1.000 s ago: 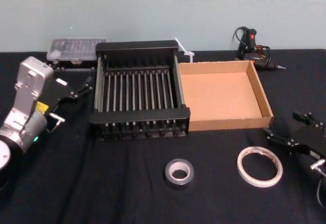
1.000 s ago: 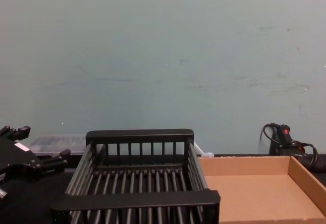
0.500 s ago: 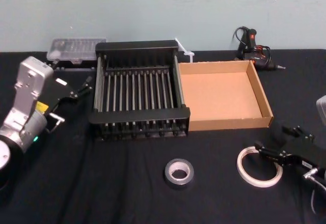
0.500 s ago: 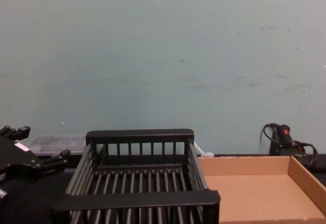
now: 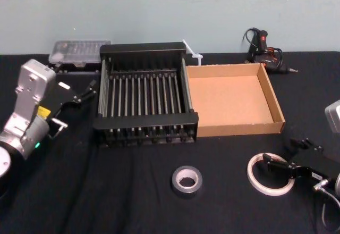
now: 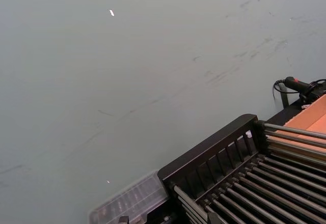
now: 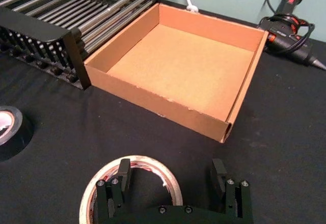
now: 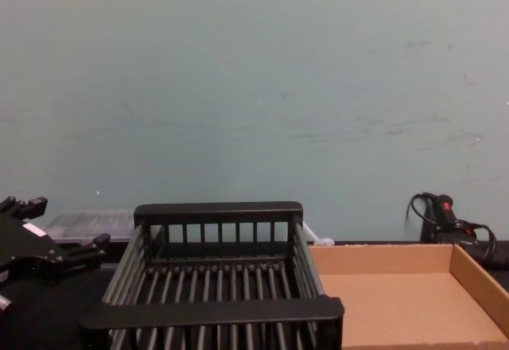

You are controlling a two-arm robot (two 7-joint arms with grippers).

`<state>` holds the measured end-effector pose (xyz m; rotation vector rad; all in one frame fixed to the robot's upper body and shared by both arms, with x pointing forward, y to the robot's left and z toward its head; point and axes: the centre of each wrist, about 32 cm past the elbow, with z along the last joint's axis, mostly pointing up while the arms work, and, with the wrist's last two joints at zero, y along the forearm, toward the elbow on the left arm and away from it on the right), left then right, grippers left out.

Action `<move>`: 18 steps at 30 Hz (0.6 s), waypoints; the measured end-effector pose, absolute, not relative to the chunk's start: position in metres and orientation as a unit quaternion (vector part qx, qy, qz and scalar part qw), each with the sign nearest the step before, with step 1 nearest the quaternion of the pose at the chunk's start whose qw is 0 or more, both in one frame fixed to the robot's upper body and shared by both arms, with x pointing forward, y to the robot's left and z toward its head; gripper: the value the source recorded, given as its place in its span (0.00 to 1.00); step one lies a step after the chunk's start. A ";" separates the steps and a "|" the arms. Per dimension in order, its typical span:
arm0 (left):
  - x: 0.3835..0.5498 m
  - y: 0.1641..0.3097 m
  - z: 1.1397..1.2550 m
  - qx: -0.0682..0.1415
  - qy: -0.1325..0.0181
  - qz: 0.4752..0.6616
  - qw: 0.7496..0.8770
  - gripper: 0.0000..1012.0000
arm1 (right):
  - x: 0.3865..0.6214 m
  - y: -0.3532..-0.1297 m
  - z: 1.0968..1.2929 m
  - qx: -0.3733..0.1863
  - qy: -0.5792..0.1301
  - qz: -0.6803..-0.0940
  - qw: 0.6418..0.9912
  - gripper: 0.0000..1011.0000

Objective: Pick up the white tape and place it into the black box , Pick up the silver tape and place it into the brown box.

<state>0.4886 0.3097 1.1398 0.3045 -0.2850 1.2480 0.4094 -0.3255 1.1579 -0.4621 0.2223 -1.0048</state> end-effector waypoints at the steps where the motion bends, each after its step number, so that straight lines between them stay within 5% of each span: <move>1: 0.489 0.310 1.140 0.142 -0.132 0.580 0.791 0.99 | 0.409 -0.326 1.157 -0.220 0.106 -0.476 0.845 0.99; 18: 0.489 0.310 1.140 0.141 -0.132 0.580 0.791 0.99 | 0.410 -0.325 1.151 -0.241 0.113 -0.466 0.844 0.99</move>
